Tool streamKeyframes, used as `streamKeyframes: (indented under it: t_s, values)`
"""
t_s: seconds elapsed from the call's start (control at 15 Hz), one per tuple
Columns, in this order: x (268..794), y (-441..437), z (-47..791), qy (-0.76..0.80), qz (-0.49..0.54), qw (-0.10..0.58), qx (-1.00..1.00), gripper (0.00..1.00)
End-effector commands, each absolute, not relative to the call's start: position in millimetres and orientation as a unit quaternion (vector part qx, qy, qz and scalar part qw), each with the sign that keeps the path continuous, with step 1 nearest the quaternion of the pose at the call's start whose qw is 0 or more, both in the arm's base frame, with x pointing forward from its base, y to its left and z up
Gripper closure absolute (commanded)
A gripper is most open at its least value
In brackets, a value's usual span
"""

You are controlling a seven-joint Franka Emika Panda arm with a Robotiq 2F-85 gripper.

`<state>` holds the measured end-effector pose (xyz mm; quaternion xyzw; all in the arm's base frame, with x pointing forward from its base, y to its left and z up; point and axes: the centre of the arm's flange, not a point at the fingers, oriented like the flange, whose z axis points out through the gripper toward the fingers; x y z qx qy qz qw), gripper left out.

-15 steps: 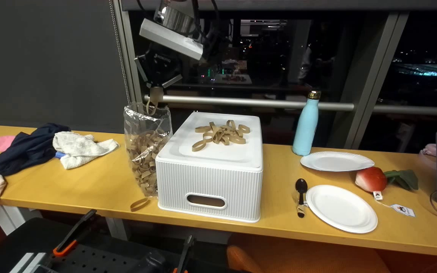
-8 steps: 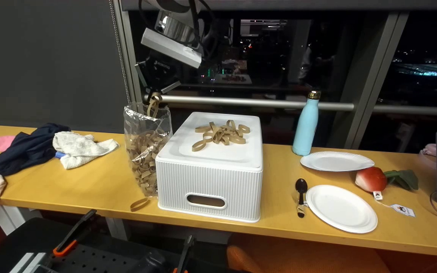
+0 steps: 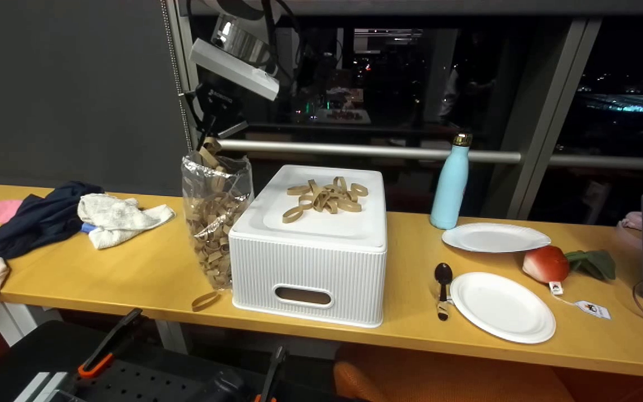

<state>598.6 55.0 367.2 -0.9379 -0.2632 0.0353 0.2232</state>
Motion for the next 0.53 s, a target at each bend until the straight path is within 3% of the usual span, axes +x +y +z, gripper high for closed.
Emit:
streamKeyframes:
  t_s: [0.0,0.47]
  values:
    - [583.3,61.5,383.1,-0.255,0.046,0.230,-0.938,0.99]
    - [539.8,56.1,392.0,-0.234,0.059,0.234,-0.942,0.99]
